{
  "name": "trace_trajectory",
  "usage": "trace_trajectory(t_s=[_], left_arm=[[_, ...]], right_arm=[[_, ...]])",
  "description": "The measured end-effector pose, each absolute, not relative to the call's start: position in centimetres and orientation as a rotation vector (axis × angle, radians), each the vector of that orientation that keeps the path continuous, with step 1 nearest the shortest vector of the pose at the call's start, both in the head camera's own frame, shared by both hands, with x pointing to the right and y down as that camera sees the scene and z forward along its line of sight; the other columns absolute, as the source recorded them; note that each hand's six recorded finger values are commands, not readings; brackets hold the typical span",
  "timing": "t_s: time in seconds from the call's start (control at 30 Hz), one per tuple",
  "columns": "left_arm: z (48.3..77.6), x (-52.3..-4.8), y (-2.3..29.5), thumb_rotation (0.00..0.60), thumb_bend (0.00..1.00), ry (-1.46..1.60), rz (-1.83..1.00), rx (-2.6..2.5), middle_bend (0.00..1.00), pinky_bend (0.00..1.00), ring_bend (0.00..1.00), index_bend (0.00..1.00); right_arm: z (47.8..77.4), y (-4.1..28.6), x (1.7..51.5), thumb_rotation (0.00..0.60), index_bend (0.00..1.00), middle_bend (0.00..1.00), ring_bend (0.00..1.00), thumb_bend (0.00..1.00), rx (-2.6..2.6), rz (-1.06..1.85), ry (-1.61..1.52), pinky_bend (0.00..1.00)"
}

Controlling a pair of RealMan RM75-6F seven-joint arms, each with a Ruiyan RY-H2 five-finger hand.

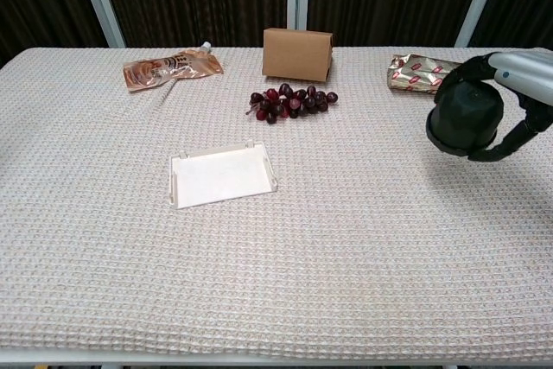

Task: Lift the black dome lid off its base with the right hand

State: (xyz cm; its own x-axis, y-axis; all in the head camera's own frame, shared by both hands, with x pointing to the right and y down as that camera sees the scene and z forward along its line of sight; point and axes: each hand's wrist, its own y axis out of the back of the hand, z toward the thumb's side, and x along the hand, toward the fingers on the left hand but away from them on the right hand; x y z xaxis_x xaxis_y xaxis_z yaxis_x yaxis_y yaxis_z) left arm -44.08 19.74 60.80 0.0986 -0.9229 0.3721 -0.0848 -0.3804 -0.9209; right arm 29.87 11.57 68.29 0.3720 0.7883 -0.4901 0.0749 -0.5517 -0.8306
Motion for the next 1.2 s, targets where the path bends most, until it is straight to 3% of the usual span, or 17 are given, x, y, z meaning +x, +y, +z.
trace_trajectory(t_s=[0.1,0.27,0.4,0.57,0.73,0.87,1.07,1.2], left_arm=[[61.2,-43.8,19.8,0.6,0.02,1.003,-1.374,-1.615,0.11,0.3,0.08,0.17],[61.3,-43.8,19.9,0.6,0.02,1.002,-1.38,-1.616,0.11,0.3,0.08,0.17],[61.2,-43.8,19.9,0.6,0.02,1.003,-1.375,-1.617,0.11,0.3,0.08,0.17],[61.0,-43.8,20.0,0.6,0.02,1.009,-1.372,-1.619,0.11,0.3,0.08,0.17],[61.1,-43.9,20.0,0.6,0.02,1.007,-1.376,-1.62,0.11,0.3,0.08,0.17],[61.1,-43.9,19.9,0.6,0.02,1.011,-1.369,-1.622,0.11,0.3,0.08,0.17],[61.0,-44.2,20.0,0.6,0.02,1.018,-1.376,-1.614,0.11,0.3,0.08,0.17],[60.9,-44.1,19.8,0.6,0.02,1.029,-1.375,-1.614,0.11,0.3,0.08,0.17]], right_arm=[[64.2,10.7,27.8,0.6,0.4,0.45,0.09,0.1,-1.873,1.051,-0.838,0.0],[54.0,9.9,26.5,0.6,0.4,0.45,0.09,0.1,-1.709,0.678,-1.11,0.0],[50.7,10.0,28.0,0.6,0.4,0.45,0.09,0.1,-1.572,0.579,-1.256,0.0],[53.4,9.8,29.2,0.6,0.4,0.45,0.09,0.1,-1.516,0.712,-1.236,0.0],[61.1,10.3,28.7,0.6,0.4,0.45,0.09,0.1,-1.647,0.972,-1.004,0.0],[65.5,11.1,28.5,0.6,0.4,0.45,0.09,0.1,-1.753,1.121,-0.84,0.0],[66.5,9.9,28.4,0.6,0.4,0.45,0.09,0.1,-1.769,1.192,-0.832,0.0],[66.9,10.4,24.3,0.6,0.4,0.45,0.1,0.1,-1.863,1.141,-0.728,0.0]])
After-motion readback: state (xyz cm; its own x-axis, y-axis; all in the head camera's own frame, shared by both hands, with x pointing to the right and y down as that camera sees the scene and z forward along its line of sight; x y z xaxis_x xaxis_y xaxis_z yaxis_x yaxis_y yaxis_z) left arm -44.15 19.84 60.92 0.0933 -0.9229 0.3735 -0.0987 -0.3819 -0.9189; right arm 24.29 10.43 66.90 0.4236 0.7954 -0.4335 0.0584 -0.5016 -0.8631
